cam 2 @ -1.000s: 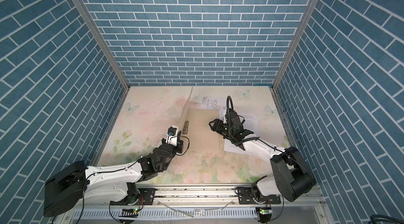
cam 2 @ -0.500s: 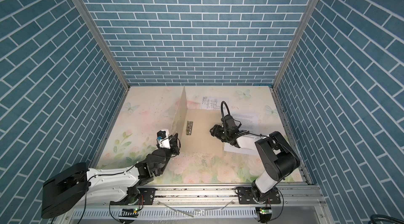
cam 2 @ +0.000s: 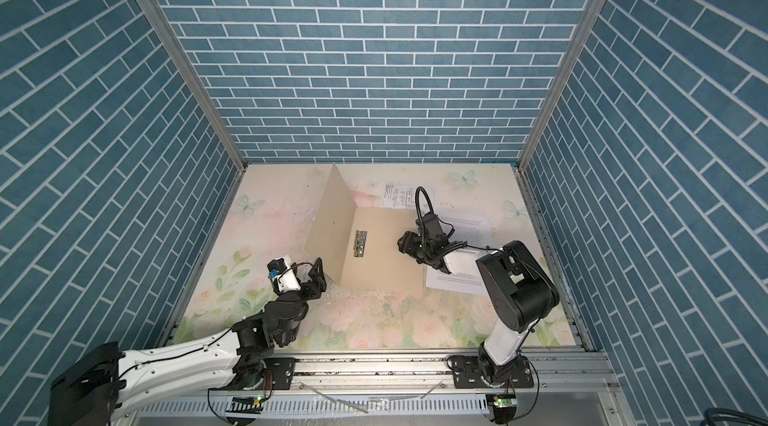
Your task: Put the files into the folder
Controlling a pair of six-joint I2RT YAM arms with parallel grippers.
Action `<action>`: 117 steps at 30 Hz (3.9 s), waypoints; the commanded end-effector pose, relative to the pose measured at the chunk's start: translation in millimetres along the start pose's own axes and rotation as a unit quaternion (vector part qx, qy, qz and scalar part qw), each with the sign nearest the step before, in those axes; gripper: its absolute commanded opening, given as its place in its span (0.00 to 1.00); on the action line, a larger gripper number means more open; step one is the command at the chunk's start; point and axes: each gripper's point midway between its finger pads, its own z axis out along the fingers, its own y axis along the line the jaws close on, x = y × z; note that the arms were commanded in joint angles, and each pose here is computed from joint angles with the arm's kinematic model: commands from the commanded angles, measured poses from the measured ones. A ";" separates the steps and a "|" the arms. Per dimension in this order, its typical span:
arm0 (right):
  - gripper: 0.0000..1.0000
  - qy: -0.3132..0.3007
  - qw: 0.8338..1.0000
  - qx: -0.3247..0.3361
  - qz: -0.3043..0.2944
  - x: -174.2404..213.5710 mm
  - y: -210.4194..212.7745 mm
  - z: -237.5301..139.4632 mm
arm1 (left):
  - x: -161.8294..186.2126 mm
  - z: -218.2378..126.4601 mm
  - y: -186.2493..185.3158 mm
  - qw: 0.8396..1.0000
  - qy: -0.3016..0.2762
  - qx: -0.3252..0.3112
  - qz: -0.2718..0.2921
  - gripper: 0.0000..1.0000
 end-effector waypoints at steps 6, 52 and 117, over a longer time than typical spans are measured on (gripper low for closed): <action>0.62 0.056 0.995 0.082 -0.002 29.2 -42.8 5.9 | 23.2 4.5 52.6 0.995 0.049 -0.089 -0.011 0.90; 0.98 -0.136 0.972 0.166 -0.093 -46.2 -62.8 -112.5 | 26.8 67.4 -119.8 0.959 0.230 0.052 0.158 1.00; 0.92 -0.032 0.970 0.171 0.170 -33.3 -227.0 -152.5 | 228.9 76.7 -318.2 0.792 0.526 0.282 0.127 0.85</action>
